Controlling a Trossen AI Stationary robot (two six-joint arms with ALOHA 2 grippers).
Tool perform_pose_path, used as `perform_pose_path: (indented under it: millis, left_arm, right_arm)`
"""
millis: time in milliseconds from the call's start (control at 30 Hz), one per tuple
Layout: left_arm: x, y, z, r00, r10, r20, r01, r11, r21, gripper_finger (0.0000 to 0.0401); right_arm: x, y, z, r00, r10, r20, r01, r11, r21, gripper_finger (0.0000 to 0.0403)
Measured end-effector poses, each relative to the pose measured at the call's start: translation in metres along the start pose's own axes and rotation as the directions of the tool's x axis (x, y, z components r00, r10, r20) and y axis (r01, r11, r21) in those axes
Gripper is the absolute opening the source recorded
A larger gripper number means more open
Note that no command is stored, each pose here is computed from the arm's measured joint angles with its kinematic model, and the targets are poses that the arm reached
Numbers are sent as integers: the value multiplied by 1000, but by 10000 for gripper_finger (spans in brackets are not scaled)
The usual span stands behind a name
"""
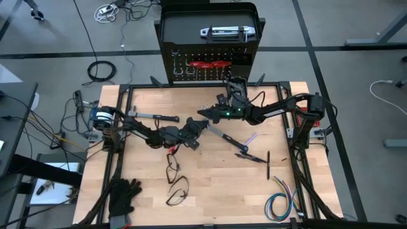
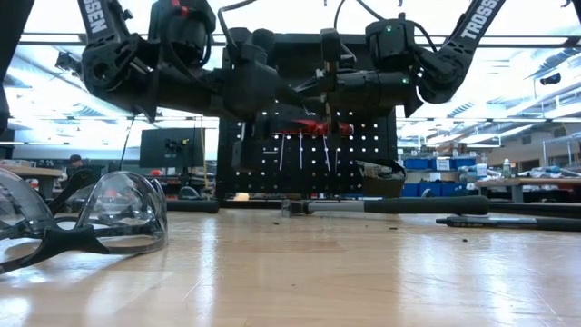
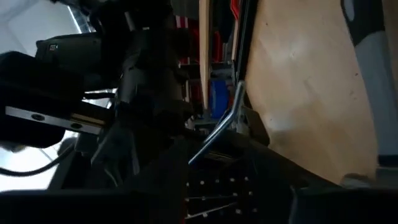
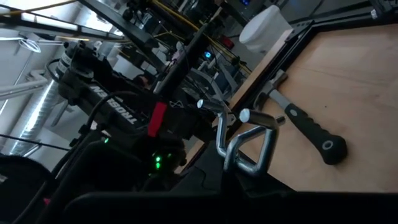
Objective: Hang tools onto peg board
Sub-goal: Hang the hook on the pegboard
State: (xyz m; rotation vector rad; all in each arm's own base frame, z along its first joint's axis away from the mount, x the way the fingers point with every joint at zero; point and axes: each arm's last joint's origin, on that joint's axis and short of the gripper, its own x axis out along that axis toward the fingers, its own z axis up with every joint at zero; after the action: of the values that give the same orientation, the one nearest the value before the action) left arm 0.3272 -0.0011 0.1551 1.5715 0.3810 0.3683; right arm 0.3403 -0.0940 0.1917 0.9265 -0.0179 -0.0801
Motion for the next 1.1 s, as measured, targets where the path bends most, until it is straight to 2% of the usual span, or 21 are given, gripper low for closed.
perform_pose_path:
  millis: [133, 267, 333, 433, 500, 867, 1100]
  left_arm:
    - [3, 0, -3, 998, 4, 56, -8, 997, 82, 157]
    - [8, 4, -4, 994, 19, 106, -29, 995, 99, 140]
    - [10, 7, -4, 994, 27, 106, -38, 994, 103, 110]
    - [13, 10, -3, 994, 35, 99, -43, 997, 72, 36]
    - [14, 12, -2, 994, 44, 99, -47, 999, 28, 15]
    - [7, 9, 2, 994, 38, 106, -36, 999, -19, 2]
    - [7, 8, 0, 999, 33, 29, -32, 999, -18, 0]
  right_arm:
    - [0, 1, -1, 1000, 1, -3, -1, 1000, 9, 2]
    - [0, 0, -1, 1000, -3, 3, 3, 1000, 15, 4]
    - [0, 0, -1, 1000, -5, 2, 5, 1000, 25, 7]
    - [0, 1, -2, 1000, -8, -4, 8, 1000, 26, 17]
    - [1, 0, -3, 1000, -13, -9, 14, 999, 33, 28]
    - [-1, -5, 1, 999, 2, -51, -3, 1000, -25, 105]
    - [-13, -18, -1, 999, -21, -33, 19, 999, -51, 143]
